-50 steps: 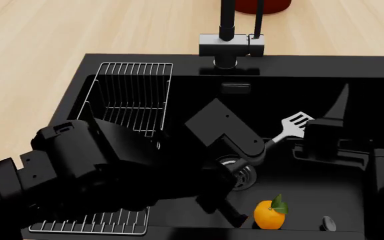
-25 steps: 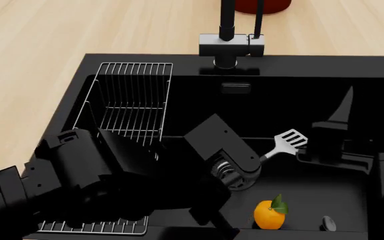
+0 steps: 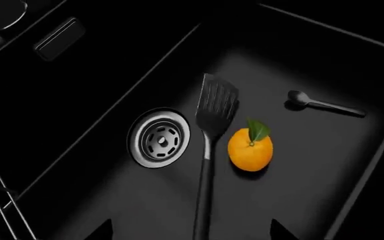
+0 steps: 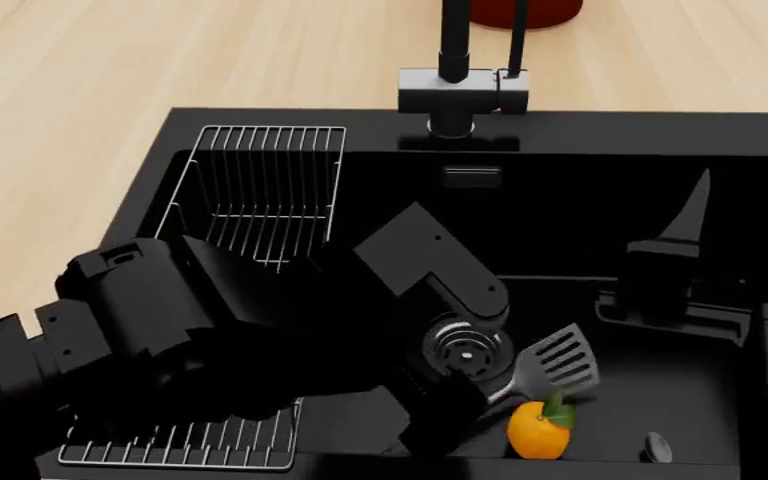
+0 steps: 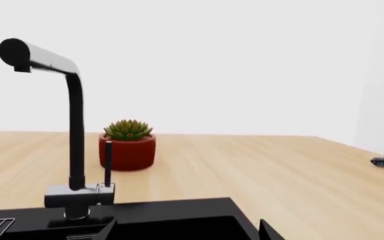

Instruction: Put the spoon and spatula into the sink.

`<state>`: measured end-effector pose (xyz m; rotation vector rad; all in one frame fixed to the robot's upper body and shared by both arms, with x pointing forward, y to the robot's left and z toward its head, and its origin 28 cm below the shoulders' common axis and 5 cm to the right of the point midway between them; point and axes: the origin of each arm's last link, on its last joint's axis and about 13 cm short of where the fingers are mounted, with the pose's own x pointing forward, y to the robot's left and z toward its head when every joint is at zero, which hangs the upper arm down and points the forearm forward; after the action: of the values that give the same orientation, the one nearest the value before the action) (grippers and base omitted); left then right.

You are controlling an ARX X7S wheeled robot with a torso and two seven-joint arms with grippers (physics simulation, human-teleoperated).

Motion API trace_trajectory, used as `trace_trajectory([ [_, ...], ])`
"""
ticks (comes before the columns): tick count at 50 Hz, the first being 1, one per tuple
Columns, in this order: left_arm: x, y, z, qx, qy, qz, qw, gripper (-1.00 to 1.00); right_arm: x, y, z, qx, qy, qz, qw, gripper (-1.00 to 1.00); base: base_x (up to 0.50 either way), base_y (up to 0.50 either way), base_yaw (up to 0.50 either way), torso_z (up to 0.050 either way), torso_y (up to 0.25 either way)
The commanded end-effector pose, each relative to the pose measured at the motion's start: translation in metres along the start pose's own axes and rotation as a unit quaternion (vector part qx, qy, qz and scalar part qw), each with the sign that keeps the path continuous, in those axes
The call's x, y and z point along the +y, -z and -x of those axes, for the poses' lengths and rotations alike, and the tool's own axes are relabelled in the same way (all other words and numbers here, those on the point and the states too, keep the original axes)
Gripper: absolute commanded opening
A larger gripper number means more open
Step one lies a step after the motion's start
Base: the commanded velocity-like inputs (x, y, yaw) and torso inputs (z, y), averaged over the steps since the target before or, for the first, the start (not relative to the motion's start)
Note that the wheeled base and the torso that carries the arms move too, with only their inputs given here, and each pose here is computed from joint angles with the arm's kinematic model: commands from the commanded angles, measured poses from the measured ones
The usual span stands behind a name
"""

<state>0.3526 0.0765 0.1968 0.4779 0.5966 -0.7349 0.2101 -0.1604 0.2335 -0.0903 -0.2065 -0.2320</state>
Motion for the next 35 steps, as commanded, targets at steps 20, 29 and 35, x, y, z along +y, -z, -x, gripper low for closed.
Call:
trace_trajectory([
  [20, 0.013, -0.049, 0.043, -0.088, 0.001, 0.008, 0.996, 1.00, 0.001, -0.002, 0.000, -0.005, -0.003, 0.000, 1.000, 1.00, 0.00, 0.00, 0.00, 0.000, 0.000],
  [29, 0.021, -0.052, 0.084, -0.121, -0.033, -0.026, 0.992, 1.00, 0.001, -0.002, 0.000, -0.007, -0.004, -0.003, 1.000, 1.00, 0.00, 0.00, 0.00, 0.000, 0.000],
  [35, 0.030, -0.053, 0.119, -0.179, -0.040, -0.010, 0.983, 1.00, 0.000, -0.001, 0.000, -0.007, -0.004, -0.004, 1.000, 1.00, 0.00, 0.00, 0.00, 0.000, 0.000],
])
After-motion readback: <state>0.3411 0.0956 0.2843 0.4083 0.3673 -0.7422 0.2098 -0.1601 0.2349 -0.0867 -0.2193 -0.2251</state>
